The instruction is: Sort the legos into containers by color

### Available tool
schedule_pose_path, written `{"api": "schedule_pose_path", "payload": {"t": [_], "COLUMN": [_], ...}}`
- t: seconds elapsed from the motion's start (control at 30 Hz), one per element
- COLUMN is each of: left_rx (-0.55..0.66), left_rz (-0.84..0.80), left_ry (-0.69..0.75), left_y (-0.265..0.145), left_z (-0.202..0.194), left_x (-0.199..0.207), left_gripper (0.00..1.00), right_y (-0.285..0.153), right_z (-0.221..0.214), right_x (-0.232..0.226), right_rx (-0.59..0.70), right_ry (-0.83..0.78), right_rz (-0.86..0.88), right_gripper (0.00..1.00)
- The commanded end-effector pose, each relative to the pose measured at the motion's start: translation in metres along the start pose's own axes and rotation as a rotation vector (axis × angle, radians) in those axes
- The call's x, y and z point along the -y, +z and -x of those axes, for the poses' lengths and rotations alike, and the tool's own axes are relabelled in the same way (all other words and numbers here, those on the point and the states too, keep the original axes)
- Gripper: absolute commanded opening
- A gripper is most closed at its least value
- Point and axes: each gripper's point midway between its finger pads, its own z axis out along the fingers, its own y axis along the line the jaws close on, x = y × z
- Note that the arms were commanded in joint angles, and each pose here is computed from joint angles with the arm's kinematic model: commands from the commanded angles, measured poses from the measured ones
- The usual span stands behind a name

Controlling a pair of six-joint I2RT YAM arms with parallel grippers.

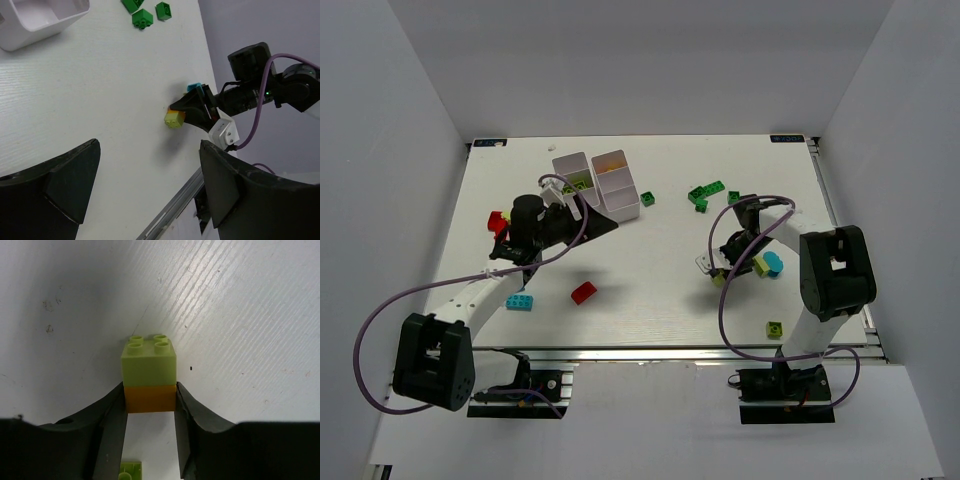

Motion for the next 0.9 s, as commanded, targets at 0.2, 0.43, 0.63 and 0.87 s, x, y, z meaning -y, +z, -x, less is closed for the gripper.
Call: {"api": "schedule_pose_path", "payload": {"t": [0.2,0.43,0.63,0.87], "left_rx": [-0.030,-0.121,-0.133,-0.154], "left_rz": [-0.183,-0.244,-0.250,-0.232], "left_ry": [-0.082,-0.096,-0.092,-0.079], "left_y": [0.003,0.024,0.038,0.047], "left_z": [-0.014,-0.037,-0.040,-0.039], "left_x": [0.026,0.045,0.053,0.054], "left_gripper": [0.89,0.89,0.89,0.89], "right_y": [-0.033,-0.048,-0.057,-0.052], "right_z": [0.040,0.108,0.168,0.193], "right_x": [0.048,0.077,0.108,0.130], "right_rx": [0.163,0.359,0.501,0.475], "right_ry": [0.004,0.349,0.540,0.547], "right_rz": [-0.145,-0.203,-0.227,-0.274], "right_gripper": [0.22,0.00,0.00,0.00]}}
